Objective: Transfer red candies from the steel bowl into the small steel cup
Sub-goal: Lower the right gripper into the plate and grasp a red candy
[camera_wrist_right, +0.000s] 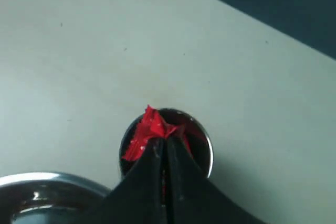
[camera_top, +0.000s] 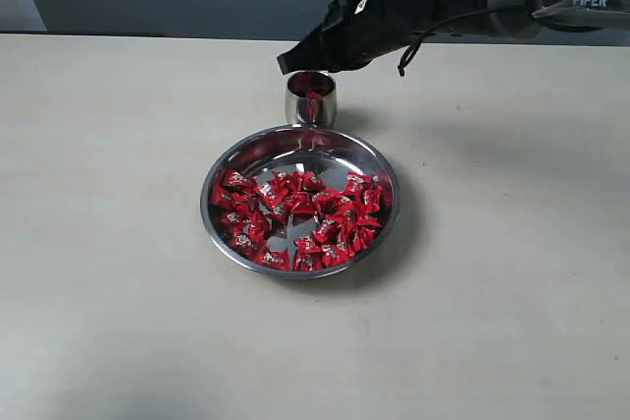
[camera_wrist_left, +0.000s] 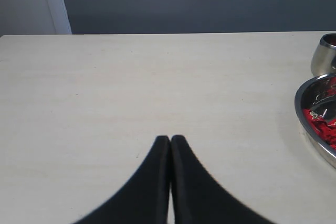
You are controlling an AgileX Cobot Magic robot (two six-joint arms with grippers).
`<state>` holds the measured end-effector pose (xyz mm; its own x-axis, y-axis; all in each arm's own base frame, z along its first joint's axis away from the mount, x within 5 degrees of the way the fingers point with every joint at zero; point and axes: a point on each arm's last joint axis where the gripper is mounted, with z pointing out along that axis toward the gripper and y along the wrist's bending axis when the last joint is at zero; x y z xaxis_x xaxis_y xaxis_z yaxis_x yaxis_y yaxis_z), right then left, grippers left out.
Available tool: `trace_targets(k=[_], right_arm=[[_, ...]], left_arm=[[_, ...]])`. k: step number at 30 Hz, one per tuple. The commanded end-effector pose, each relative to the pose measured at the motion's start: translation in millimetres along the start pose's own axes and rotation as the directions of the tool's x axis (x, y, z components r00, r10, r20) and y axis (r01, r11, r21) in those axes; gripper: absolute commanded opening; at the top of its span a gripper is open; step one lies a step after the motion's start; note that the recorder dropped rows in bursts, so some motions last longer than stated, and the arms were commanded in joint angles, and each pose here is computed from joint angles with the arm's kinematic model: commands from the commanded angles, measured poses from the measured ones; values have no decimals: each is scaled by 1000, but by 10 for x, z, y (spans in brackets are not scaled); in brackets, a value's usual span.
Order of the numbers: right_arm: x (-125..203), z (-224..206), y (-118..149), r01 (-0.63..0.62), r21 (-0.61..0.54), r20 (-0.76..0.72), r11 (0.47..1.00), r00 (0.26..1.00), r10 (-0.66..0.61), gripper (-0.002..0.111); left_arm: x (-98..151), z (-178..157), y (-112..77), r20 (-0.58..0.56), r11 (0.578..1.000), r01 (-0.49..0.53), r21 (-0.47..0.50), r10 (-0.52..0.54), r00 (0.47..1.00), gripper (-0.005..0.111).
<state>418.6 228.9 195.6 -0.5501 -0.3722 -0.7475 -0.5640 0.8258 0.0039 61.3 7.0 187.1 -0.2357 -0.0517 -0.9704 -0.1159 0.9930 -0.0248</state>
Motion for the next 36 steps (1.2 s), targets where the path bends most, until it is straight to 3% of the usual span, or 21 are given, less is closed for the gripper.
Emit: trace_targets(k=[1, 7, 16, 20, 24, 29, 36], right_arm=[[10, 87, -47, 0, 28, 42, 1000, 999, -2, -1], [75, 205, -53, -1, 25, 20, 1000, 1000, 0, -1], [-102, 153, -39, 6, 0, 19, 1000, 1000, -6, 37], [-162, 81, -2, 6, -43, -43, 999, 999, -7, 38], [-137, -54, 130, -55, -161, -196, 985, 980, 23, 38], [86, -96, 360, 13, -350, -380, 937, 912, -154, 38], [248, 72, 390, 10, -361, -432, 932, 884, -177, 38]], left_arm=[[3, -3, -3, 8, 1000, 0, 5, 0, 1000, 0], [3, -3, -3, 8, 1000, 0, 5, 0, 1000, 0], [3, -3, -3, 8, 1000, 0, 5, 0, 1000, 0], [3, -3, -3, 8, 1000, 0, 5, 0, 1000, 0], [3, -3, -3, 8, 1000, 0, 5, 0, 1000, 0], [3, -3, -3, 8, 1000, 0, 5, 0, 1000, 0], [3, -3, -3, 8, 1000, 0, 5, 0, 1000, 0]])
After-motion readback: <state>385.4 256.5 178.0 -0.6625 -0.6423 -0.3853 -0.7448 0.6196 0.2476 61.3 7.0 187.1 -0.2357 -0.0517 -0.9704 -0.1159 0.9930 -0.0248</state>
